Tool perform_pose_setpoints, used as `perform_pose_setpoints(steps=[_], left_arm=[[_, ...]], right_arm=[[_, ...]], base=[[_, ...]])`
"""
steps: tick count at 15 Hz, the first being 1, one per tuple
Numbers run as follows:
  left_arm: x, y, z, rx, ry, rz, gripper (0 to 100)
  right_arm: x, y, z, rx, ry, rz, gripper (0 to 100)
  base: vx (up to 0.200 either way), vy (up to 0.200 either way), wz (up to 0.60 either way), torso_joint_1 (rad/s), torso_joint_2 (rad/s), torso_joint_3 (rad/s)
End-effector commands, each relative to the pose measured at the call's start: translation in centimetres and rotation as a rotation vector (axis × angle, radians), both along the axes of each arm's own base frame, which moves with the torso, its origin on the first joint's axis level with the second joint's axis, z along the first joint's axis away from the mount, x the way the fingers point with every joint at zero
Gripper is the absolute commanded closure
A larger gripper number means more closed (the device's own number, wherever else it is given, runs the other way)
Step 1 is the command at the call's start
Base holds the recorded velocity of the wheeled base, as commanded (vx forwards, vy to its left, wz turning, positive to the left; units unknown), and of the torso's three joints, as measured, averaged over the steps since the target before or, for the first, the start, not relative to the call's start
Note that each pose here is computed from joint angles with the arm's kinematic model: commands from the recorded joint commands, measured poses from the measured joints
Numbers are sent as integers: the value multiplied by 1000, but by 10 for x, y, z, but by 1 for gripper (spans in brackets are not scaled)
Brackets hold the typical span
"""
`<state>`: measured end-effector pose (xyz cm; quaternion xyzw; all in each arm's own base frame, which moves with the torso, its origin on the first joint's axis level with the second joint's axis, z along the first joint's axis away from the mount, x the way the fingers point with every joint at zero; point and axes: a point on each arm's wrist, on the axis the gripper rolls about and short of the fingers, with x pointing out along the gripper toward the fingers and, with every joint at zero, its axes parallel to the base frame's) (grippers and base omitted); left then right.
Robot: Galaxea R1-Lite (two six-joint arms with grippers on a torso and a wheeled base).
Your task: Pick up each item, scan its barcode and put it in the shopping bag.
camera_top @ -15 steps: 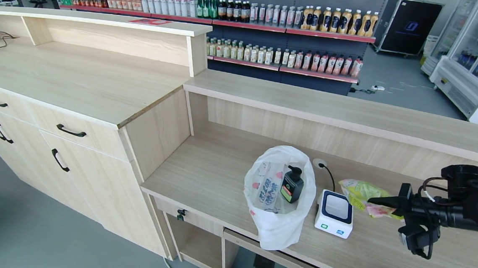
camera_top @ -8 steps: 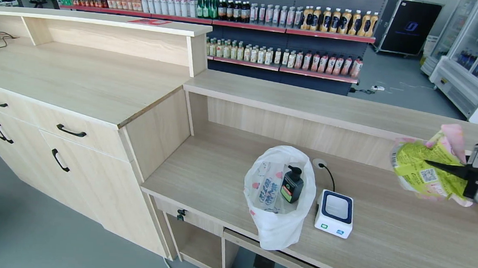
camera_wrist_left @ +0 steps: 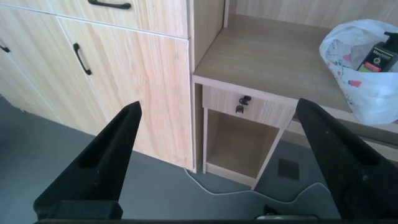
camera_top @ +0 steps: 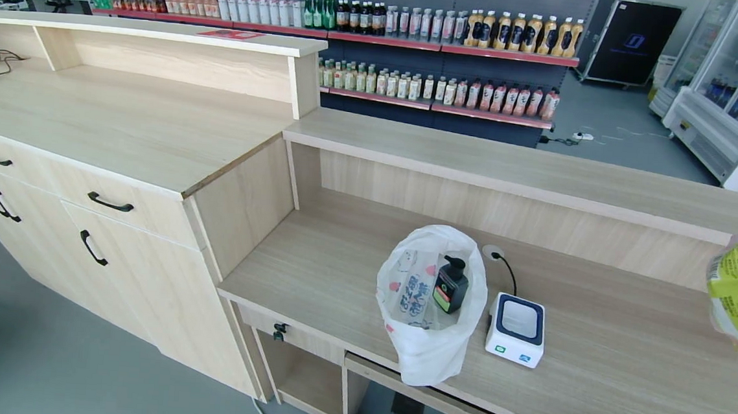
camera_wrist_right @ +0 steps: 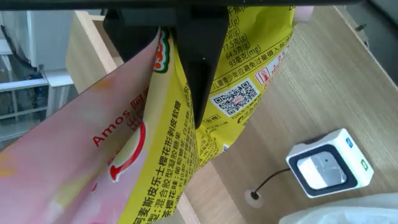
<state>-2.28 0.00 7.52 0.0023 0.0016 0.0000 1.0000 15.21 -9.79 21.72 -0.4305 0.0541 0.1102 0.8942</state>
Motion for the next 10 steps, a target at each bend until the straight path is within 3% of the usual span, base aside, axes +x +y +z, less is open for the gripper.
perform_pose_setpoints(steps=[1,3,5,6,7,10], left_arm=[[0,0,0,0,0,0,0],[0,0,0,0,0,0,0],[0,0,0,0,0,0,0],[0,0,0,0,0,0,0],[0,0,0,0,0,0,0],[0,0,0,0,0,0,0]], right_arm=[[0,20,8,47,-24,54,100],[0,37,19,89,-60,11,100],[4,85,40,337,-143,-131,100],[6,96,42,368,-150,-157,100],[10,123,43,424,-148,-208,100],[44,160,3,566,45,-251,100]], base=[[0,0,600,7,12,2],[0,0,600,0,-2,5],[0,0,600,5,0,0],[0,0,600,-2,2,7],[0,0,600,-2,2,2],[0,0,600,2,2,-1]])
